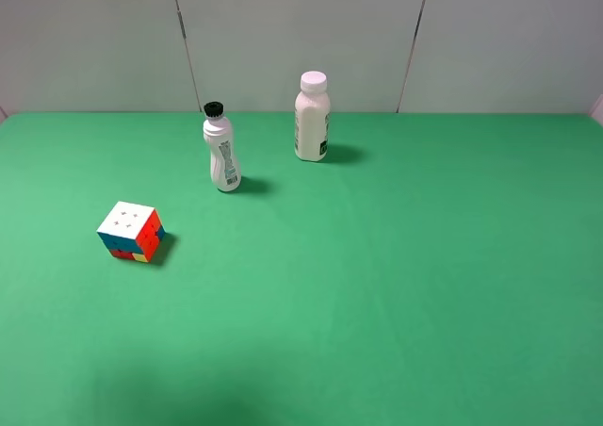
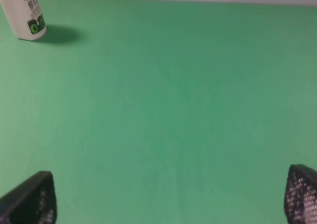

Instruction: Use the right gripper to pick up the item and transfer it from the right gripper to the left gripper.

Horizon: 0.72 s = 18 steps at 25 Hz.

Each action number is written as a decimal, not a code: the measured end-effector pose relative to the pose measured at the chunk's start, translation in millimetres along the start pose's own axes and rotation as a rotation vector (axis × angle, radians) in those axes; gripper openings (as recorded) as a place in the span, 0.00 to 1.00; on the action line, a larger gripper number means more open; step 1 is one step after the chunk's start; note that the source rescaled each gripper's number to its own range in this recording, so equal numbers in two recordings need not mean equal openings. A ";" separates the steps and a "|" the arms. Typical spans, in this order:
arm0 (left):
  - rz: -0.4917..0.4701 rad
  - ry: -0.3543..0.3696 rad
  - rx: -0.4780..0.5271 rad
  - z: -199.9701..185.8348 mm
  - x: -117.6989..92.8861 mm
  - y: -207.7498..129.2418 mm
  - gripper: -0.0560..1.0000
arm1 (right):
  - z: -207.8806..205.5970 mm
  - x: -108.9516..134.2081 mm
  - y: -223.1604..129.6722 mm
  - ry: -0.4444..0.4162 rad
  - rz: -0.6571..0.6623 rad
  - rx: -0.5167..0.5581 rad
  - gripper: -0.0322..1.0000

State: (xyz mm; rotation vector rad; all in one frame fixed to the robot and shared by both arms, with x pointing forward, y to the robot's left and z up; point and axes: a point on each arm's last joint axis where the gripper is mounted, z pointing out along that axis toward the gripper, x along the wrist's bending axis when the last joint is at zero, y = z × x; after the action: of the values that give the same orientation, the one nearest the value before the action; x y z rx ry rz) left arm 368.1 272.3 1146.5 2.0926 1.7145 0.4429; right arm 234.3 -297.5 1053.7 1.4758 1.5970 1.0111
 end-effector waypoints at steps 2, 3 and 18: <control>0.000 -0.001 -0.031 -7.6 0.2 -5.1 1.00 | 0.0 0.0 0.0 0.000 0.000 0.000 1.00; 0.000 -0.001 -0.043 -10.3 0.3 -7.0 1.00 | 0.0 0.0 0.0 0.000 0.000 0.000 1.00; 0.071 -0.060 -0.087 -20.7 -5.0 -14.9 1.00 | 0.0 0.0 0.0 0.000 0.000 0.000 1.00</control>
State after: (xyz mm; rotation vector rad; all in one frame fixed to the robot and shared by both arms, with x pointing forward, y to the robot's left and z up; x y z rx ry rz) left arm 344.5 272.1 1157.1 2.0882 1.5635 0.4622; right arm 234.3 -297.5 1053.7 1.4758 1.5970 1.0111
